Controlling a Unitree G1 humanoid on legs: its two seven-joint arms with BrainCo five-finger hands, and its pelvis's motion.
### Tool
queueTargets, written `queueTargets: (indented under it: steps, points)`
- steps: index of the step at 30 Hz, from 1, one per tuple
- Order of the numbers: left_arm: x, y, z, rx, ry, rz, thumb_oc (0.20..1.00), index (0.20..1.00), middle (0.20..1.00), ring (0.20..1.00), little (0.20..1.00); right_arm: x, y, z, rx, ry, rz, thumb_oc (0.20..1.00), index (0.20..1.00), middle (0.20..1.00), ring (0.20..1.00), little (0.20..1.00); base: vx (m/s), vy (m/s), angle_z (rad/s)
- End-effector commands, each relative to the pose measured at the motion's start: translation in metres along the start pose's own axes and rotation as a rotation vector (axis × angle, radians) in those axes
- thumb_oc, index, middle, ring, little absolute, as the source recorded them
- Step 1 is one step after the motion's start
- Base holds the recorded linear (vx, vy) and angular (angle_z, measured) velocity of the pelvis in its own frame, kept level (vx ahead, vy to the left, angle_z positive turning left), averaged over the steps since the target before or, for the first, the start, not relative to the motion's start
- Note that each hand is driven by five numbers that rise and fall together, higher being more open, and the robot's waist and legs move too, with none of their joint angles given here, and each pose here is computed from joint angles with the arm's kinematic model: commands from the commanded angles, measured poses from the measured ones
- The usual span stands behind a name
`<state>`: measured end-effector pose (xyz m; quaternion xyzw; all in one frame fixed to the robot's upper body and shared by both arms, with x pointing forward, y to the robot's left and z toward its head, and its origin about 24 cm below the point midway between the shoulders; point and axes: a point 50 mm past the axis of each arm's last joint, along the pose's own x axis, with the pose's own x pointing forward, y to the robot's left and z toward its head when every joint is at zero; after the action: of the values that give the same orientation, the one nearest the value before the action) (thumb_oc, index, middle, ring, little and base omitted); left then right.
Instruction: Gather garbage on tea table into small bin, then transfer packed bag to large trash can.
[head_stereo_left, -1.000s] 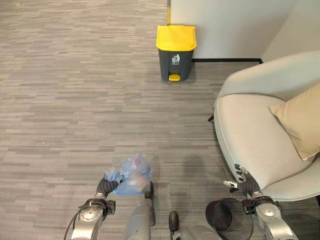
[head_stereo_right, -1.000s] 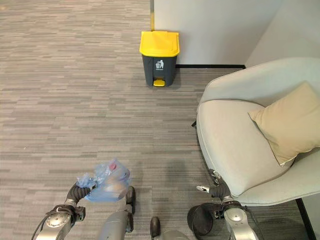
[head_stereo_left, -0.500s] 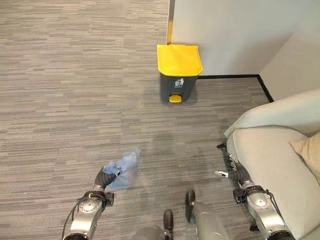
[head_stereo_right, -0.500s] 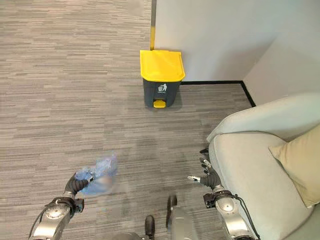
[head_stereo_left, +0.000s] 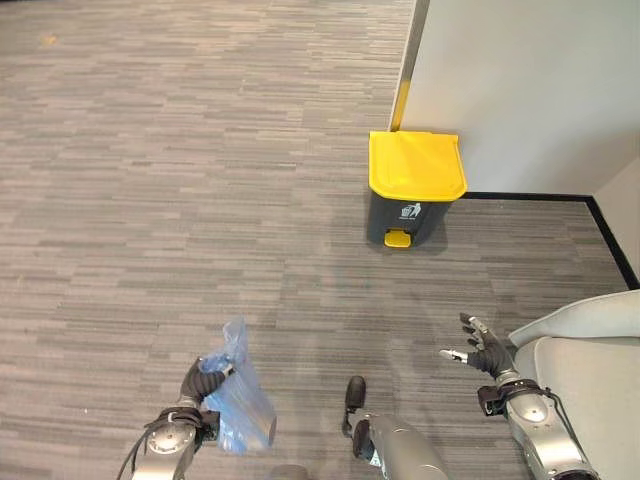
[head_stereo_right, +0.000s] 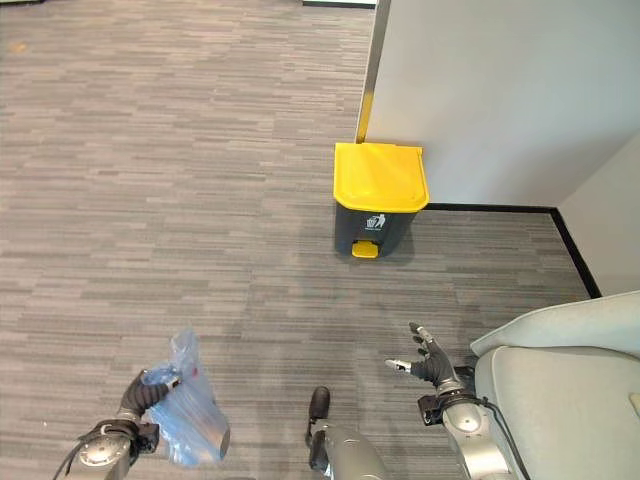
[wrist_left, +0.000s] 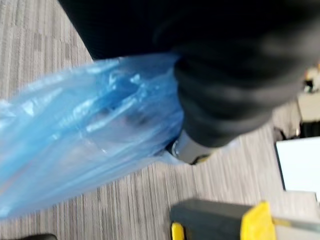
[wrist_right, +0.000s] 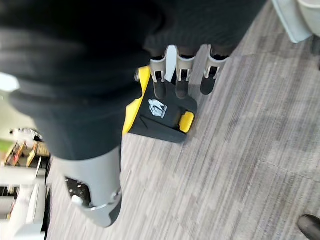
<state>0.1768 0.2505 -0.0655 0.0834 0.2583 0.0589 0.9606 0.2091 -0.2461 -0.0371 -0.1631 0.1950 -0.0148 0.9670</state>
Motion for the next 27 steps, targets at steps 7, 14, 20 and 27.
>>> queueTargets:
  steps: [7, 14, 20, 27]
  points:
    - [0.005, 0.002, 0.031, -0.008, -0.152, -0.022, 0.2, 0.2, 0.2, 0.2, 0.2, 0.0, -0.009, 0.005, 0.01, -0.032, -0.04, 1.0, 1.0, 1.0, 1.0, 1.0, 0.22, -0.017, -0.43]
    - [0.0, 0.009, 0.023, 0.011, -0.126, -0.007, 0.2, 0.2, 0.2, 0.2, 0.2, 0.0, 0.003, -0.003, 0.0, 0.01, 0.005, 1.0, 1.0, 1.0, 1.0, 1.0, 0.17, 0.103, -0.57]
    - [-0.001, 0.02, 0.025, 0.004, -0.128, 0.036, 0.2, 0.2, 0.2, 0.2, 0.2, 0.003, 0.006, -0.005, 0.014, 0.025, 0.009, 1.0, 1.0, 1.0, 1.0, 1.0, 0.11, 0.098, -0.36]
    - [0.0, 0.024, 0.024, -0.016, -0.127, 0.069, 0.2, 0.2, 0.2, 0.2, 0.2, 0.006, 0.006, 0.003, 0.01, 0.0, 0.009, 1.0, 1.0, 1.0, 1.0, 1.0, 0.21, -0.05, -0.18]
